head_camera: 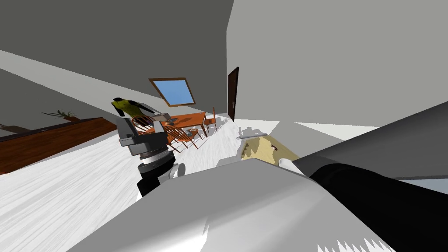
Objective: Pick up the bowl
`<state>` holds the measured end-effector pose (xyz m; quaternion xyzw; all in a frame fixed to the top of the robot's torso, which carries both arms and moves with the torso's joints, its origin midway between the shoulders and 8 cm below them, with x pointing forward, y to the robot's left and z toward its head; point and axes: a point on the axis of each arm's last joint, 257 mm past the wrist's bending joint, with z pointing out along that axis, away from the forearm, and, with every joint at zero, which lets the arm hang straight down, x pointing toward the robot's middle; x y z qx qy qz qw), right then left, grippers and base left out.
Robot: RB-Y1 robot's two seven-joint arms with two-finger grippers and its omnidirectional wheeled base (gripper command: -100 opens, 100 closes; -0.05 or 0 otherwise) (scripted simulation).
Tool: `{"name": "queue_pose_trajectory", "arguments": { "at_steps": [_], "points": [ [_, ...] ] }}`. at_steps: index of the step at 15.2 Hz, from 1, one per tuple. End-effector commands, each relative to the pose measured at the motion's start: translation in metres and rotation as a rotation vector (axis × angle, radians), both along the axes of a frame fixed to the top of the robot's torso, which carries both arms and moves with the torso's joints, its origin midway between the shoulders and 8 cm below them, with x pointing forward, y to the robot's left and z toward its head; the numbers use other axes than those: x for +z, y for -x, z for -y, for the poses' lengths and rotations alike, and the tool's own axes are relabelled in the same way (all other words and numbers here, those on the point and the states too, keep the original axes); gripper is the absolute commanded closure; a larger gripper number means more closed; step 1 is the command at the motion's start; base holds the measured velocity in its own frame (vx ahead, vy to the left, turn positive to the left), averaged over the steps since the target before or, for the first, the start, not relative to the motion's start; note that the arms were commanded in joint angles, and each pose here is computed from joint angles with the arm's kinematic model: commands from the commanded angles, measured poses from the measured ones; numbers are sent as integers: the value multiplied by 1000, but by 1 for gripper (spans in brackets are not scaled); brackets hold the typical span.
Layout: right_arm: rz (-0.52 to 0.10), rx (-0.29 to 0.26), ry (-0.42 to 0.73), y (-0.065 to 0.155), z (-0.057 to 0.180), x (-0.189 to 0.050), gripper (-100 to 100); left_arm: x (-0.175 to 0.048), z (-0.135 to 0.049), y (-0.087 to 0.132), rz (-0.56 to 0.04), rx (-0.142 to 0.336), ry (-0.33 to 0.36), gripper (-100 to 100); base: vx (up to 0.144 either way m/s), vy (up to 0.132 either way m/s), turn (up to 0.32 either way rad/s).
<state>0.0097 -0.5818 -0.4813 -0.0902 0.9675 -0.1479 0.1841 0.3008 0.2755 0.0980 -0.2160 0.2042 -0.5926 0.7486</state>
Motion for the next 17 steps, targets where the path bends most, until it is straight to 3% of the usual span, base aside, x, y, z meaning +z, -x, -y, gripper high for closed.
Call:
{"name": "queue_pose_trajectory", "arguments": {
  "at_steps": [1,3,9,11,12,17],
  "points": [
    [-64,39,55,24,18,2,-100,0,0,0,0,0,0,0,88,68,90],
    [-102,59,80,38,26,3,-100,0,0,0,0,0,0,0,74,50,68],
    [-61,8,48,21,4,-28,-100,0,0,0,0,0,0,0,-53,-24,64],
    [-62,12,48,22,7,-26,-100,0,0,0,0,0,0,0,-77,-42,48],
    [-61,10,48,21,6,-26,100,0,0,0,0,0,0,0,-20,-12,3],
    [-68,20,53,25,9,-18,100,0,0,0,0,0,0,0,6,-3,-8]
  ]
}}
